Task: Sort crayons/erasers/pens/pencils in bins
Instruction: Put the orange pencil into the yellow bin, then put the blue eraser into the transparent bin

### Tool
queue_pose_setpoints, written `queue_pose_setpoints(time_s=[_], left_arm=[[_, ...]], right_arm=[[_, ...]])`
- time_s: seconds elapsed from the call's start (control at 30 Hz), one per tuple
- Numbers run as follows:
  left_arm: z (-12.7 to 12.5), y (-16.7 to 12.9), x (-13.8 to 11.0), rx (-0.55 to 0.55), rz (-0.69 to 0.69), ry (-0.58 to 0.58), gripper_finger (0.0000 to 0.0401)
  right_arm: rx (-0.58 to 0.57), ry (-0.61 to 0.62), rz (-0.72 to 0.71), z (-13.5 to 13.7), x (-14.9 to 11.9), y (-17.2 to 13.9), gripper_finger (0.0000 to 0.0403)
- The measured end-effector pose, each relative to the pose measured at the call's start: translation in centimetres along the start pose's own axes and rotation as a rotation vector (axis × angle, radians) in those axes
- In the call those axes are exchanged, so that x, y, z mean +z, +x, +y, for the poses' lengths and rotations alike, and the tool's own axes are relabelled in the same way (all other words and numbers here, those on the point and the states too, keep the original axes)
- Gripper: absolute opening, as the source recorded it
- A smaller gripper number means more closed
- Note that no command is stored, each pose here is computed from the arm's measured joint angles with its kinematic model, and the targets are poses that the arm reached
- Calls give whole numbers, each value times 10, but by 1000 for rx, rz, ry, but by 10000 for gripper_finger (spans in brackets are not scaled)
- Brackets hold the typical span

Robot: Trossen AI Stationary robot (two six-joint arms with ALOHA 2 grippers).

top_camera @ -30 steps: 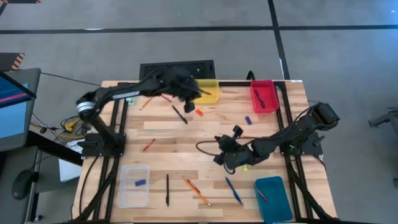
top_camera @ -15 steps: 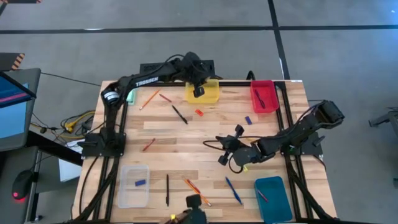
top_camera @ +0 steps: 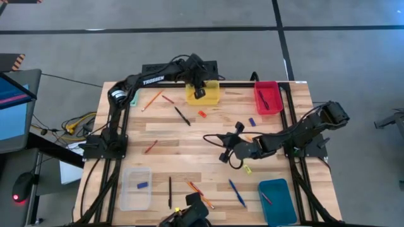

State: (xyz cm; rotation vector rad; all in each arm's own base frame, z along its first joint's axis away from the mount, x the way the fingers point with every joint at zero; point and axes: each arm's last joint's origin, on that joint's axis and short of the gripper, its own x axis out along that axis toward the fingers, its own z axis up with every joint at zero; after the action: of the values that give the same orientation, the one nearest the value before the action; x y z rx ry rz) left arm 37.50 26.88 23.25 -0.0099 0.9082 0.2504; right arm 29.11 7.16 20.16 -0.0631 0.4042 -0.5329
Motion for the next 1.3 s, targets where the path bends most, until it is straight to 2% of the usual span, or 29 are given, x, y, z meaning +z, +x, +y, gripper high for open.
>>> queue_pose_setpoints(time_s=[0.27, 0.5, 0.8, 0.9, 1.0, 1.13, 1.23, 1.3], left_arm=[[-1, 15, -5, -20, 20, -3, 20], [-2, 16, -5, -21, 14, -5, 24], [-2, 16, -4, -1, 19, -11, 104], [-1, 16, -5, 25, 29, 11, 116], [-2, 10, -2, 76, 37, 39, 104], [-3, -20, 14, 104, -52, 65, 54], [-10, -35, 20, 86, -103, 80, 12], [-18, -41, 20, 73, -148, 81, 6]], right_arm=[[8, 6, -5, 2, 0, -2, 4], [4, 9, -6, 1, 0, -1, 6], [-21, -11, 9, -6, 1, 6, 6], [-16, -24, 12, -7, 1, 7, 4], [-13, -35, 12, -7, 1, 7, 3], [-1, -58, 11, -4, 0, 4, 5], [0, -67, 13, -4, -1, 4, 3], [-2, -77, 24, -6, -7, 4, 3]])
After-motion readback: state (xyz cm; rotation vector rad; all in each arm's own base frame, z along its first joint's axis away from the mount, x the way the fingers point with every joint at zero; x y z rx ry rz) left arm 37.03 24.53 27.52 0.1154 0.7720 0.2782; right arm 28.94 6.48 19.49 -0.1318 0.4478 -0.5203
